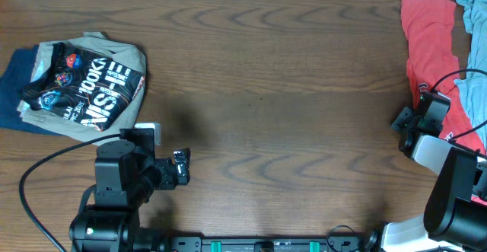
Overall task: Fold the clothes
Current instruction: 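Reach the right gripper to the red t-shirt at the right edge, then grasp the red t-shirt with the right gripper and drag it to center, then grasp the red t-shirt with the left gripper and pull it leftward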
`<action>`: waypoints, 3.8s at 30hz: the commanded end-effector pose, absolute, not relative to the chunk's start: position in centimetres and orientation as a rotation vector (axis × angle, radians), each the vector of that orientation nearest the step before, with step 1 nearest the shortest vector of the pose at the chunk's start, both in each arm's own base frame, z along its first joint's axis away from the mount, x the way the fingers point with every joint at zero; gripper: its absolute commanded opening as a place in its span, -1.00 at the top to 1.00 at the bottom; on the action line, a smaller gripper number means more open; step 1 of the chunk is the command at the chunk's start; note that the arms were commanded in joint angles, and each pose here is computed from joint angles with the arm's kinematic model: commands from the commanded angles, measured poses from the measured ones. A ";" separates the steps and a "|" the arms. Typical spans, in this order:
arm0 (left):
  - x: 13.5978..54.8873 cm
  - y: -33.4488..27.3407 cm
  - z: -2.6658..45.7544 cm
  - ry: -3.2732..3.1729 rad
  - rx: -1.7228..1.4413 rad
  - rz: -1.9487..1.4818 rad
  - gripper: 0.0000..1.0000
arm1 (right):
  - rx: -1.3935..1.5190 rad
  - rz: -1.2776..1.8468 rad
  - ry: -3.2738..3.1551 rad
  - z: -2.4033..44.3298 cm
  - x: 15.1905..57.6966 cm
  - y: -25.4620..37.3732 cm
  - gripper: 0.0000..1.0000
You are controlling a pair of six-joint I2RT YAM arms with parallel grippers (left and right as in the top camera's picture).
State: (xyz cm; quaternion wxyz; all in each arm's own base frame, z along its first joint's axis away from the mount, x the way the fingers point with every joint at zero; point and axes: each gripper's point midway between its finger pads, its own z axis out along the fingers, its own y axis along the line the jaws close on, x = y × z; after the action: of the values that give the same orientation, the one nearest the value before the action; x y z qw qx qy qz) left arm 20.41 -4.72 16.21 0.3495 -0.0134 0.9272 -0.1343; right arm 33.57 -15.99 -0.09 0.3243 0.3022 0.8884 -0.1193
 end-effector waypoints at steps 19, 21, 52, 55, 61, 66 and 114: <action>20.5 -4.7 16.9 2.387 -0.040 -0.355 -0.96 | 0.847 -0.412 2.366 -0.9 31.5 -17.3 0.98; 20.5 -4.7 16.9 2.387 -0.040 -0.355 -0.96 | 0.839 -0.382 2.376 -1.0 31.6 -16.9 0.98; 20.6 -4.7 16.9 2.386 -0.040 -0.355 -0.96 | -0.511 1.115 1.988 19.1 28.1 16.1 0.98; 20.6 -4.7 16.9 2.386 -0.040 -0.355 -0.96 | -0.524 1.089 1.996 18.8 28.1 16.5 0.97; 20.6 -4.8 17.0 2.382 -0.040 -0.356 -0.95 | -0.390 0.806 2.106 16.3 30.6 13.4 -0.98; 20.5 -5.2 17.1 2.381 -0.029 -0.391 -0.96 | -0.105 0.468 2.279 12.7 31.9 6.8 -0.99; 25.9 -30.6 4.3 2.429 0.548 -1.128 -0.53 | 1.025 -0.157 2.618 1.3 24.2 -9.7 -0.57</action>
State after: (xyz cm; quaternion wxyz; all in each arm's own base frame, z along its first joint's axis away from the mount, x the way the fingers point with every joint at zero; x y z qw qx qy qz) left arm 25.55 -30.33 4.56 0.1864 0.1948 0.8675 -0.4181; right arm 24.45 -9.09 1.39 0.1647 0.3460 0.9226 -0.0453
